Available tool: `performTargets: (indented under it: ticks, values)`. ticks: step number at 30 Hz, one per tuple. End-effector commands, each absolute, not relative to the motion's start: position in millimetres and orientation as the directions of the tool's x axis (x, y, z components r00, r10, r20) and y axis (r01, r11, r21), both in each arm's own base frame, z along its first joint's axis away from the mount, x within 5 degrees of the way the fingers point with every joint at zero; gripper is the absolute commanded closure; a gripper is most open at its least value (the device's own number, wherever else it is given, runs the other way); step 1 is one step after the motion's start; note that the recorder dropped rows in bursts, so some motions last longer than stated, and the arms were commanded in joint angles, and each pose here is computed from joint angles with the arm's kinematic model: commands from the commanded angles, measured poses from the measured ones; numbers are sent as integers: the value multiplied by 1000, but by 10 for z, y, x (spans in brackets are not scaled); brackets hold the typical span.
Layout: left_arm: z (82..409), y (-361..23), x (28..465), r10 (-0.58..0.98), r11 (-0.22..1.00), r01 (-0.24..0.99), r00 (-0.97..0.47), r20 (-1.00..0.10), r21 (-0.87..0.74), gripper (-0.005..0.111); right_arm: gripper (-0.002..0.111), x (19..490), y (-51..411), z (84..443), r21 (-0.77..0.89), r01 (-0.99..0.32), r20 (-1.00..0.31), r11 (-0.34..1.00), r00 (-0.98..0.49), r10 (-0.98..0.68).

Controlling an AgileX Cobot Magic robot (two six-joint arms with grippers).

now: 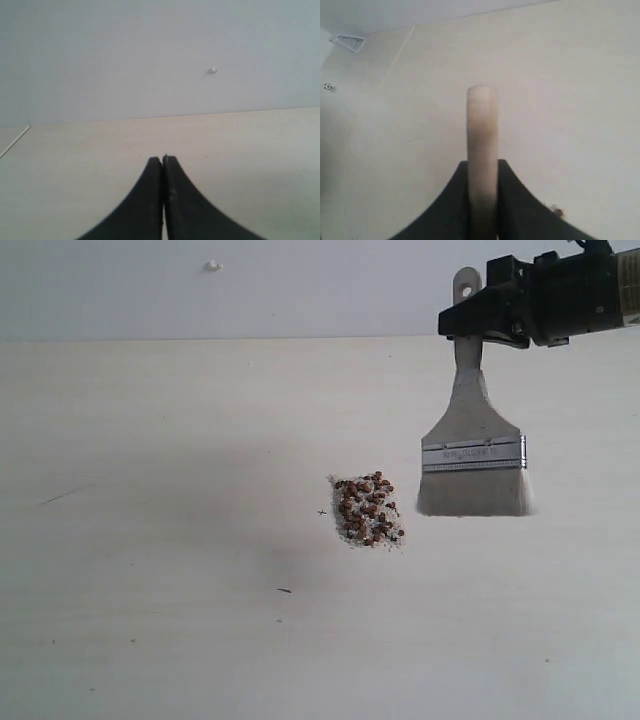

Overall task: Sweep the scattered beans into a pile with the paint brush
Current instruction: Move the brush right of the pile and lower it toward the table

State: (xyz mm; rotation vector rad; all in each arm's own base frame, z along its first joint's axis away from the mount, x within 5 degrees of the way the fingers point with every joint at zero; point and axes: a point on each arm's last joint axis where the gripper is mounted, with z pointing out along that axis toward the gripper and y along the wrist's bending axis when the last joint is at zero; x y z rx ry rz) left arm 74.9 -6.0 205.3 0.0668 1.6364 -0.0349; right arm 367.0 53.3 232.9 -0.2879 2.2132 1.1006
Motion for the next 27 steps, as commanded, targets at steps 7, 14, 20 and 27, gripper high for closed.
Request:
performTargets:
  ticks: [7,14,20,27]
  values:
    - [2049,-58,745,20,998,63,-64,-998,16,107,108,3516,578,2489,715,-464,-591,523,-801,98]
    - [2049,-58,745,20,998,63,-64,-998,16,107,108,3512,514,2224,747,-436,-544,502,-835,83]
    - [2049,-58,745,20,998,63,-64,-998,16,107,108,3499,258,2077,785,-412,-511,463,-853,108]
    - [2049,-58,745,20,998,63,-64,-998,16,107,108,3495,-137,2072,773,-387,-533,503,-826,184]
